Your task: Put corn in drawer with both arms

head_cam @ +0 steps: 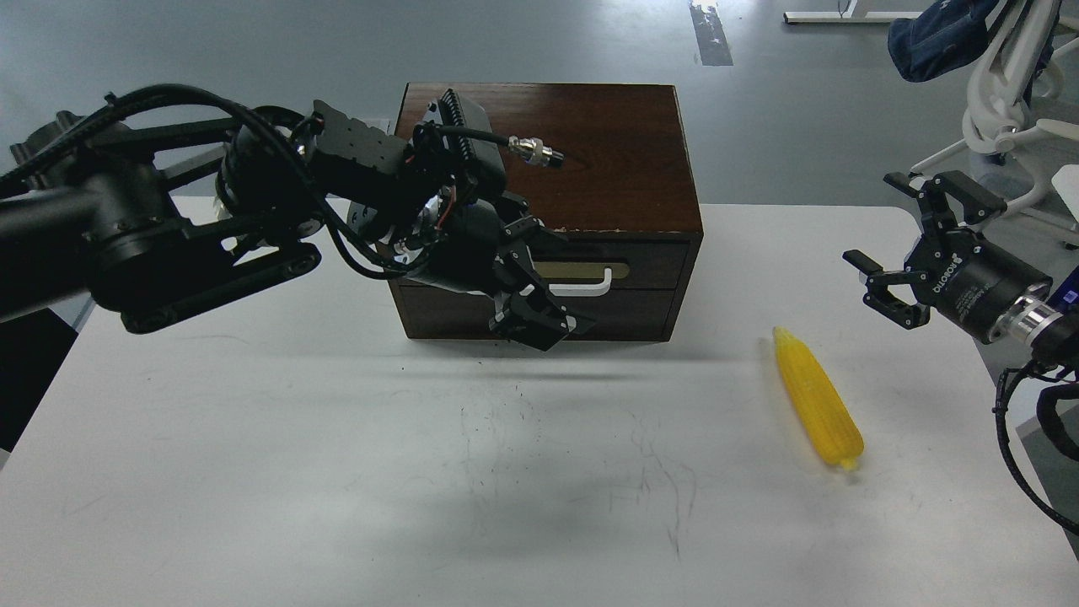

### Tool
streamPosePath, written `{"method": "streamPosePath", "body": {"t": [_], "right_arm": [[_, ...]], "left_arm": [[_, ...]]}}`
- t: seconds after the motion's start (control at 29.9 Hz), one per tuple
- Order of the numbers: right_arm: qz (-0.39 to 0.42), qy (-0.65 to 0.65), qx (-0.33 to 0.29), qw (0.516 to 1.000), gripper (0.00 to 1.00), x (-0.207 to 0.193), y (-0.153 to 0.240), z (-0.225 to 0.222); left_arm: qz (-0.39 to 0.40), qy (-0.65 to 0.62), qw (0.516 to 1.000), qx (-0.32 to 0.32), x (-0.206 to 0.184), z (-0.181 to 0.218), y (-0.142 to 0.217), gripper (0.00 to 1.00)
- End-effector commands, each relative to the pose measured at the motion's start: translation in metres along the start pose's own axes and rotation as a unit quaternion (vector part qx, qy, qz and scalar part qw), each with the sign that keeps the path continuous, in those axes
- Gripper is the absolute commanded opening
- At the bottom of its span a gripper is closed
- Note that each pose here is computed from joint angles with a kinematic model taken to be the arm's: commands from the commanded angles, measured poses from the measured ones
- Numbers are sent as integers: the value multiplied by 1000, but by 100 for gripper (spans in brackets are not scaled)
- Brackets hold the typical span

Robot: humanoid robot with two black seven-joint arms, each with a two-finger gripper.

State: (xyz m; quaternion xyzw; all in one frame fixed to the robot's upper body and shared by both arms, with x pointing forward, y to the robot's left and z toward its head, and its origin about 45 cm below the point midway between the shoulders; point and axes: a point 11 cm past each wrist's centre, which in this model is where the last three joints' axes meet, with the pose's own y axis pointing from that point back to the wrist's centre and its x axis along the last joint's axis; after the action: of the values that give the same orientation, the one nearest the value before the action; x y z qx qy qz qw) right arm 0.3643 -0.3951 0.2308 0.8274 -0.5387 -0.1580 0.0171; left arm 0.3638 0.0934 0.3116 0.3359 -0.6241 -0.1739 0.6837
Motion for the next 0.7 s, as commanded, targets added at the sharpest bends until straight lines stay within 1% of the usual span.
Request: {"method": "streamPosePath", "body": {"t": [0.0,0.17,0.57,0.67], "right_arm": [[1,0,0,1000,99,1,0,0],[1,1,0,1000,99,1,1,0],[3,-1,-4,1000,99,2,2,3],[4,0,-4,1000,99,2,3,3]], "left_arm": [[-17,-24,1000,8,-4,0,-10,99],[-60,-26,998,14,-25,-6,-21,99],[-72,-19,997,29,-31,-17,-31,99],[-85,-17,996,31,-38,-20,-33,99]]}}
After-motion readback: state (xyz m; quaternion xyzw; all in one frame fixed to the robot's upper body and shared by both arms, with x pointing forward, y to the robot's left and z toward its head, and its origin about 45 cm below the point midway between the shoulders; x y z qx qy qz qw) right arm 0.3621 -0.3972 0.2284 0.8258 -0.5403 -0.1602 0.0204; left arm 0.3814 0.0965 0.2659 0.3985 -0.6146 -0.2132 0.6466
